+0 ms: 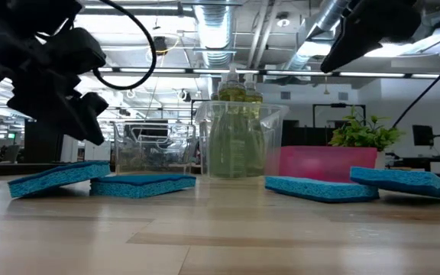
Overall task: Pick & Place Kitchen Sink Supplies
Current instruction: Put the blue sponge into the left transparent bin
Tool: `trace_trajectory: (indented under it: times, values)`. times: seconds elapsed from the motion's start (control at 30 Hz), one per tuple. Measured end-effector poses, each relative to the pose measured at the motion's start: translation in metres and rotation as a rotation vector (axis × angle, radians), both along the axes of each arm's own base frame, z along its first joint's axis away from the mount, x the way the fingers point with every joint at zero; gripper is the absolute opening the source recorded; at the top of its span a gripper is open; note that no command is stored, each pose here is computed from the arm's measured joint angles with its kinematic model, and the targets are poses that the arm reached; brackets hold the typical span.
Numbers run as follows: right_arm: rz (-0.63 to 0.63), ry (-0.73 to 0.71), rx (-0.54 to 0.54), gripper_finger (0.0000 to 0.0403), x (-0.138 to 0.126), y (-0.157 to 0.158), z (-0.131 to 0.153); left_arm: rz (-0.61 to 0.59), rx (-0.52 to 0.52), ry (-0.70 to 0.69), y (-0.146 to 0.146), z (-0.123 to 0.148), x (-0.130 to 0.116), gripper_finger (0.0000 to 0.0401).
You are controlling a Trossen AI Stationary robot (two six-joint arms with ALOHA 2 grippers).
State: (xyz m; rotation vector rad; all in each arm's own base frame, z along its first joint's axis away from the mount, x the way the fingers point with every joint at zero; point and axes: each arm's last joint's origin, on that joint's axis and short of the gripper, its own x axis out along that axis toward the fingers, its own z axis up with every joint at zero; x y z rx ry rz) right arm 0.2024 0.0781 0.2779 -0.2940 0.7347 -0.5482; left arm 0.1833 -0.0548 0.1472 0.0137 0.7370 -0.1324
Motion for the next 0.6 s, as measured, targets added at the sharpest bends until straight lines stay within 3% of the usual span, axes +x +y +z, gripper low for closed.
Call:
trace_trajectory:
  times: [0.13, 0.33, 0.6]
  values:
    - [0.068, 0.004, 0.056, 0.0122, 0.004, 0.004, 0.001, 0.000, -0.017, -0.054, 0.000, -0.002, 0.000, 0.0167]
    - [0.308, -0.010, 0.146, 0.0122, 0.018, 0.016, 0.007, 0.000, -0.023, -0.075, 0.000, -0.001, 0.001, 0.0167]
    - [0.617, 0.059, 0.051, 0.0122, 0.047, 0.034, -0.008, 0.010, -0.021, -0.091, 0.000, 0.000, 0.002, 0.0167]
